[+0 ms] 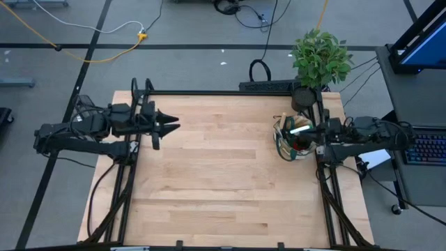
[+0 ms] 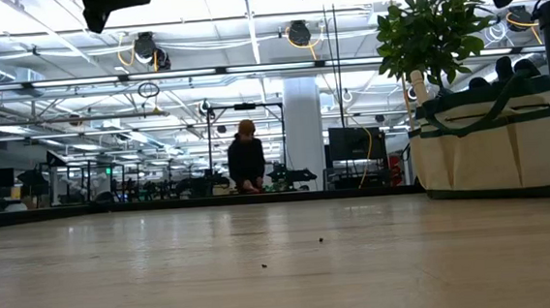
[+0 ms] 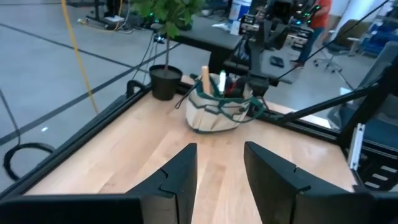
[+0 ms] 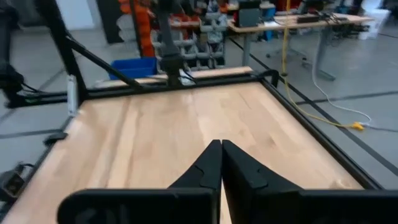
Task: Pick & Place Garden tools in Gardening bag
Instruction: Return to Home Position
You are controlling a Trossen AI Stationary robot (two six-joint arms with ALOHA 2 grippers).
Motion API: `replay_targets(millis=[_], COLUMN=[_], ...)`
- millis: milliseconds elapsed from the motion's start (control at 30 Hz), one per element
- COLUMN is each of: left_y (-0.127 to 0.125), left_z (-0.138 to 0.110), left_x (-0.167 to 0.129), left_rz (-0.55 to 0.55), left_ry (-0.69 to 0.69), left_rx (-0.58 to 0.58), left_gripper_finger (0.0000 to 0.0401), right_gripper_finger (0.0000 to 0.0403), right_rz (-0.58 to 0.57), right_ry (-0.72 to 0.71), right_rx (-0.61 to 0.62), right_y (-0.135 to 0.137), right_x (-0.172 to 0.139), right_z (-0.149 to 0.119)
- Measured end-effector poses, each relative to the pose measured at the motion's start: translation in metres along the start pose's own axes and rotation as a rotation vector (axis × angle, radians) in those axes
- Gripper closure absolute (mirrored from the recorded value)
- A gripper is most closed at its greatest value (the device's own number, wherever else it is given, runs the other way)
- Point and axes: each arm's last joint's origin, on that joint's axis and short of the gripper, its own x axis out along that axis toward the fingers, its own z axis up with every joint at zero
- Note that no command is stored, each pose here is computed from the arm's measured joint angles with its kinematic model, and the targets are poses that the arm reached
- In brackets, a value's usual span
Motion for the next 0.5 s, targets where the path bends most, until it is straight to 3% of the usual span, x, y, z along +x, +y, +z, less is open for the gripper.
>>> replay_targets(millis=[300, 500], left_y=[-0.002, 0.004], left_z=[-0.036, -0.058], left_x=[0.010, 0.001], left_rz=[-0.082, -0.112], left_ry=[-0.089, -0.167], left_rx=[-0.003, -0.023], left_gripper_finger=[0.0265, 0.0265], right_gripper_finger=[0.0399, 0.0399], right_rz=[0.045, 0.044], right_ry=[-0.034, -0.011], right_rx=[0.035, 0.089], right_y=[-0.002, -0.003], right_x=[-0.004, 0.001], right_z=[-0.016, -0.038])
